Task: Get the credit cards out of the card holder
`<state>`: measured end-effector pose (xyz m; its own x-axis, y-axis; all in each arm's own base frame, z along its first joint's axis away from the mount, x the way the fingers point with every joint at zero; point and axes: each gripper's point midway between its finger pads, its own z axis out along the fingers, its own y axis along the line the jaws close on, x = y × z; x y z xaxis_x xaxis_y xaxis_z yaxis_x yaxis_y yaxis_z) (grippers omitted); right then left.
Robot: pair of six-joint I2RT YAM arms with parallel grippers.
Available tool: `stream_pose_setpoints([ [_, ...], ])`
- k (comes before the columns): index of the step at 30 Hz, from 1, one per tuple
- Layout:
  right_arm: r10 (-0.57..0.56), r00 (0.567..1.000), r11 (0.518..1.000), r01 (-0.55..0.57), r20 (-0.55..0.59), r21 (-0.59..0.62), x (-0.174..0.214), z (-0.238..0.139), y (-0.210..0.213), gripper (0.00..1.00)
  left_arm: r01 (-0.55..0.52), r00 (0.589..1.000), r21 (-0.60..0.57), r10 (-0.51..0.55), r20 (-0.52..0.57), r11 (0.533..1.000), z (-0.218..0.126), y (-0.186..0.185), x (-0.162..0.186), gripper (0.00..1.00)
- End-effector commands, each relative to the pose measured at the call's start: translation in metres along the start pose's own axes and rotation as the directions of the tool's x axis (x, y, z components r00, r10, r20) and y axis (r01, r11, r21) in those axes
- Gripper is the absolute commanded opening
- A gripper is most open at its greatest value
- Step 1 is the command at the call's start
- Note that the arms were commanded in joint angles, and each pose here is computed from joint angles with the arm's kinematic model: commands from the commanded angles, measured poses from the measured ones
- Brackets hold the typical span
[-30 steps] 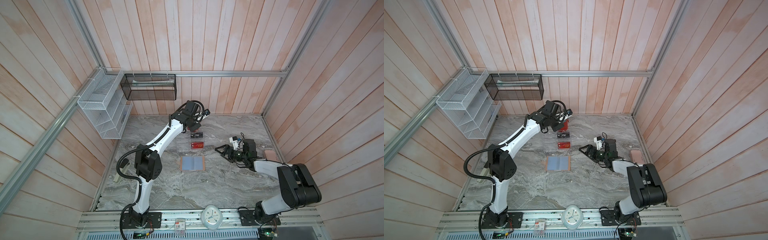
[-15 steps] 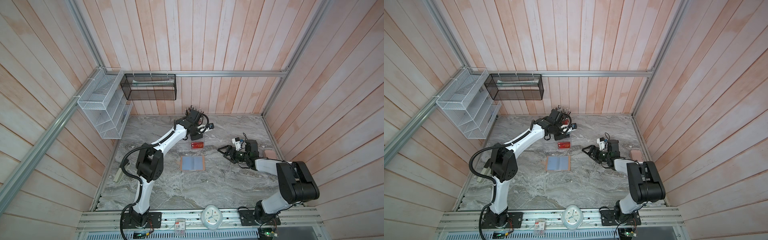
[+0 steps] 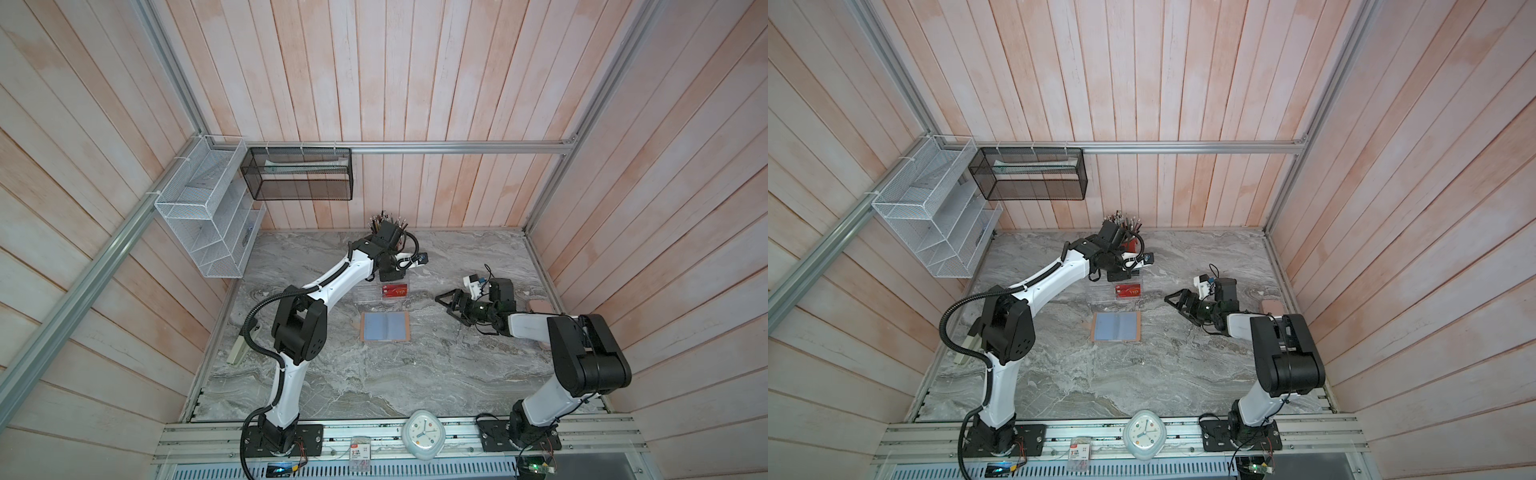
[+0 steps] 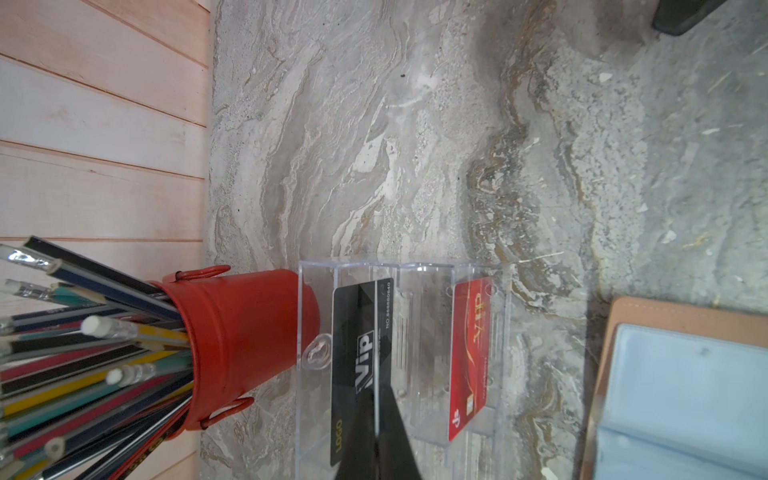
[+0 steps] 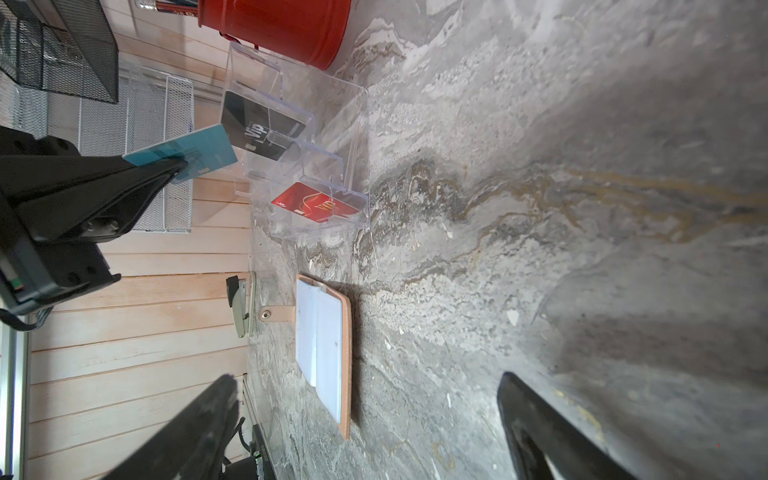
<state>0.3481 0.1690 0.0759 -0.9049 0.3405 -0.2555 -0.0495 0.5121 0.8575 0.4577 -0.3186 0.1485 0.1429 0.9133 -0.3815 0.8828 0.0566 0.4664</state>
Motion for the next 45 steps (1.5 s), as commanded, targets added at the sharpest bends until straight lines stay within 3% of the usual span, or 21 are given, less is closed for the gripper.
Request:
stream_pose_setpoints([
  [1, 0.001, 1.0, 0.999, -0.001, -0.003, -0.033, -0.005, 0.003, 0.003, 0.98, -0.062, 0.998, -0.086, 0.065, 0.029, 0.994, -0.016, 0.027, -0.015, 0.0],
  [7, -0.001, 1.0, 0.999, 0.0, -0.007, -0.032, -0.007, 0.005, 0.001, 0.98, -0.093, 0.992, -0.15, 0.104, 0.066, 0.984, -0.036, 0.05, -0.033, 0.0],
  [17, 0.002, 1.0, 0.999, -0.002, -0.007, -0.035, -0.009, 0.005, 0.003, 0.98, -0.094, 0.993, -0.146, 0.104, 0.062, 0.985, -0.017, 0.06, -0.025, 0.0],
  [28, 0.018, 1.0, 0.999, -0.018, -0.006, -0.041, -0.013, 0.007, 0.0, 0.98, -0.071, 0.995, -0.097, 0.078, 0.069, 0.993, 0.003, 0.052, -0.019, 0.0],
  [45, 0.042, 0.999, 0.997, -0.042, -0.009, -0.069, -0.009, 0.008, 0.0, 0.98, -0.045, 0.998, -0.091, 0.049, 0.043, 0.995, -0.011, 0.042, -0.011, 0.0],
])
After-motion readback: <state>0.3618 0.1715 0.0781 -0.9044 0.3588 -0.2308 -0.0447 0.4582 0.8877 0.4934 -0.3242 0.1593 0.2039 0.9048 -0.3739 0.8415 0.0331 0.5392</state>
